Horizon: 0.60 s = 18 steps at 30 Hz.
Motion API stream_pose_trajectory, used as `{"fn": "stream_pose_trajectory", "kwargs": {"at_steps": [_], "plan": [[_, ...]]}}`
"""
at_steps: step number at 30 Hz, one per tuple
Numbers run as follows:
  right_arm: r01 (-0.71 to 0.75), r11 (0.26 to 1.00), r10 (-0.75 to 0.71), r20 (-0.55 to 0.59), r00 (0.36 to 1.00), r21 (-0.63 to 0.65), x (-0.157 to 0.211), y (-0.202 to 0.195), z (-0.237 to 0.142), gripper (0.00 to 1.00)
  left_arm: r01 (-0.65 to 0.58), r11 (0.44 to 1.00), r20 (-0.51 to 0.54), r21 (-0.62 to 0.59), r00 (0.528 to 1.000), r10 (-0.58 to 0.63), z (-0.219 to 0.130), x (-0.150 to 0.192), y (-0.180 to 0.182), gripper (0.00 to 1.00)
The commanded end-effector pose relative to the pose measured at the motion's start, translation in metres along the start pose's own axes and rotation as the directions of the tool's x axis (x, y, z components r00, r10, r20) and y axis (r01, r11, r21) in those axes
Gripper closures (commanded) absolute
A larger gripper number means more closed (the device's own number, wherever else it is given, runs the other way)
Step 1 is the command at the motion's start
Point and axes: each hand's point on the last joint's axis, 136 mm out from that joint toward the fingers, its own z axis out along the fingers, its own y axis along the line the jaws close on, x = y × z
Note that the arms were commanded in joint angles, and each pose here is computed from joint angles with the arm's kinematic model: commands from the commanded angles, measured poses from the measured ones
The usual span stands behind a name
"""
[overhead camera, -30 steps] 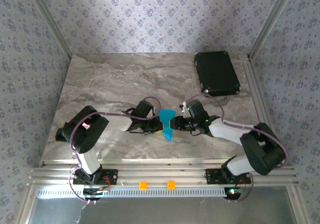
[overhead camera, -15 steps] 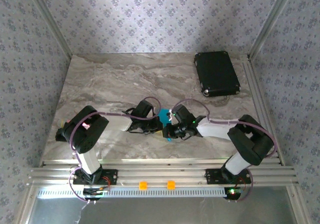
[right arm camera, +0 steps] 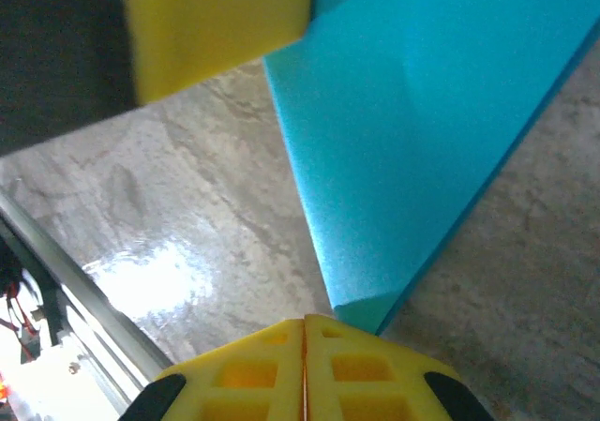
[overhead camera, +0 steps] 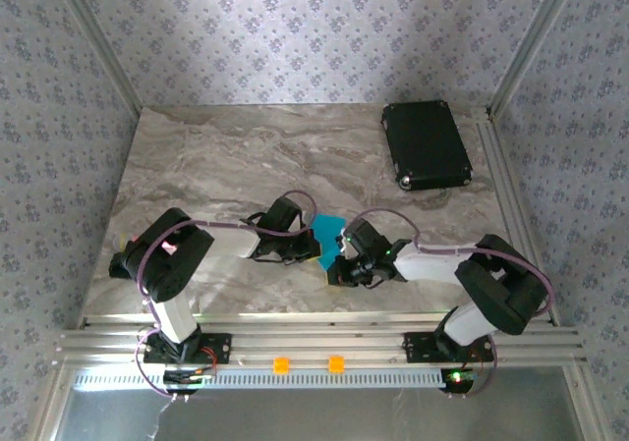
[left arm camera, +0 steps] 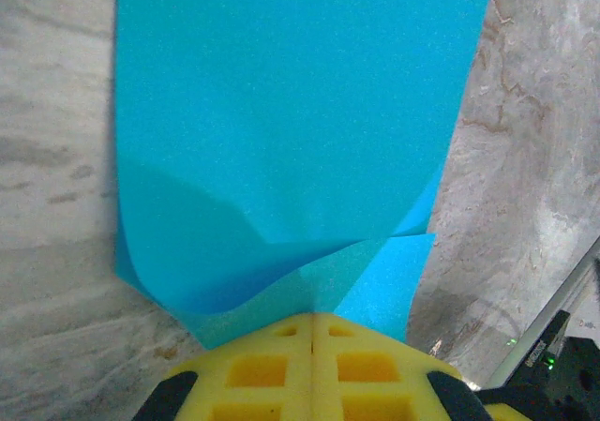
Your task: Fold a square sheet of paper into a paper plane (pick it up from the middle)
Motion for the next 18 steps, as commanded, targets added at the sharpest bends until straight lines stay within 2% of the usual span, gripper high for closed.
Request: {"fn": "stream_pose_trajectory", "kwargs": {"at_steps": [1, 10, 18], "plan": [[-0.034, 0.999, 0.035, 0.017, 0.999, -0.035, -0.01, 0.017, -0.009, 0.91, 0.016, 0.994, -0.022, -0.107, 1.0, -0.018, 0.003, 0.011, 0.027, 1.0], [-0.094, 0.996, 0.094, 0.042, 0.995, -0.006, -0.043, 0.006, 0.013, 0.91, 0.018, 0.994, -0.015, -0.103, 1.0, -0.02, 0.004, 0.01, 0.026, 1.0], [-0.121, 0.991, 0.123, -0.048, 0.991, 0.053, 0.013, -0.023, 0.011, 0.9, 0.019, 0.991, 0.001, -0.129, 1.0, -0.019, 0.002, 0.007, 0.029, 1.0]]}}
